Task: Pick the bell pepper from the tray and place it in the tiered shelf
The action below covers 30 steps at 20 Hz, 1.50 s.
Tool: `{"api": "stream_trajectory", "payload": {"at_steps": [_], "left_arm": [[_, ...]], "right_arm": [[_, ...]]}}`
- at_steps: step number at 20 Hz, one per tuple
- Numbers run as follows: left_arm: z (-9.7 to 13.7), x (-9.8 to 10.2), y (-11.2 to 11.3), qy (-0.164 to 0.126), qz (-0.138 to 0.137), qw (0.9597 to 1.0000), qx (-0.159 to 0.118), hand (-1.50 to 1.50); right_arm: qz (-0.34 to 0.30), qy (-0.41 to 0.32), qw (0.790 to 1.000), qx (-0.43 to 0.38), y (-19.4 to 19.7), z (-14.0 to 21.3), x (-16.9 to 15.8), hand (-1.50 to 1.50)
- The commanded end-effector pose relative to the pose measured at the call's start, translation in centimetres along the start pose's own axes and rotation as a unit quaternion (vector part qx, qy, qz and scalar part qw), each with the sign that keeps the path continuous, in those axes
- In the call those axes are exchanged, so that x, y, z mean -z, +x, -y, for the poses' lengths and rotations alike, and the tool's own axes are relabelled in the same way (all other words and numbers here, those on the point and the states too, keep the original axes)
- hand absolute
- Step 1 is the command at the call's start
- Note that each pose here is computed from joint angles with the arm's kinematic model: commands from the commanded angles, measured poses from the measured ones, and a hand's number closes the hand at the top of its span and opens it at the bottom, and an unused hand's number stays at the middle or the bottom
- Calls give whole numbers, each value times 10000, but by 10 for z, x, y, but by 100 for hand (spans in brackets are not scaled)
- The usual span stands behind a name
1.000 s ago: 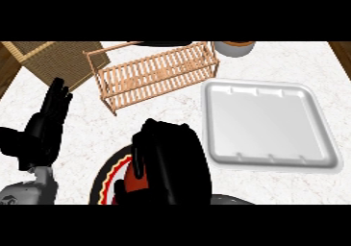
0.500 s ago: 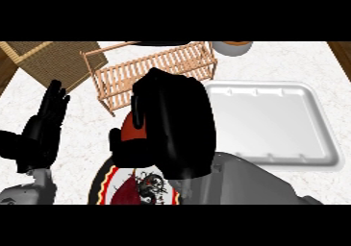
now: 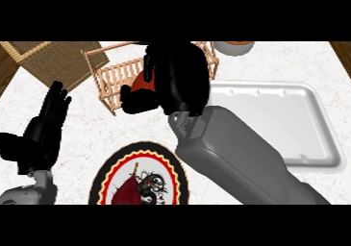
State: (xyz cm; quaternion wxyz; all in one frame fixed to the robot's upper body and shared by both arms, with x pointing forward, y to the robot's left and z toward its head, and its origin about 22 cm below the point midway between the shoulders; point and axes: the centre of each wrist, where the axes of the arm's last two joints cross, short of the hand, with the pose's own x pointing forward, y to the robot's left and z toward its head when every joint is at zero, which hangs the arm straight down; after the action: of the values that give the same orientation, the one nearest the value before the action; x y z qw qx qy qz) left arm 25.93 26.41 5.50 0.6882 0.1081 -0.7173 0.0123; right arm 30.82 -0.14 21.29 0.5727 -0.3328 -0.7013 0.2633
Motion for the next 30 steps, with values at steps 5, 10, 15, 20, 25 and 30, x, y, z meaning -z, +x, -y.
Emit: {"api": "stream_trajectory", "payload": {"at_steps": [5, 10, 15, 20, 25, 30], "left_arm": [[13, 0, 14, -50, 98, 9999, -69, 0], [-4, 4, 3, -47, 68, 10000, -18, 0], [0, 2, -8, -55, 58, 10000, -34, 0], [7, 1, 5, -212, 97, 9997, 47, 0], [22, 0, -6, -189, 56, 9998, -56, 0], [7, -1, 8, -234, 55, 9997, -7, 0]], "right_arm": [[-312, -470, 9980, 300, -34, -38, 42, 150], [-57, -525, 9978, 405, -44, -42, 69, 150], [-80, -268, 9996, -81, -39, -52, 81, 150], [-574, -545, 9918, 999, -56, -51, 94, -150], [-568, -179, 9933, 988, -74, -59, 101, -150], [-262, -133, 9905, 1346, -77, -54, 107, -150]]}}
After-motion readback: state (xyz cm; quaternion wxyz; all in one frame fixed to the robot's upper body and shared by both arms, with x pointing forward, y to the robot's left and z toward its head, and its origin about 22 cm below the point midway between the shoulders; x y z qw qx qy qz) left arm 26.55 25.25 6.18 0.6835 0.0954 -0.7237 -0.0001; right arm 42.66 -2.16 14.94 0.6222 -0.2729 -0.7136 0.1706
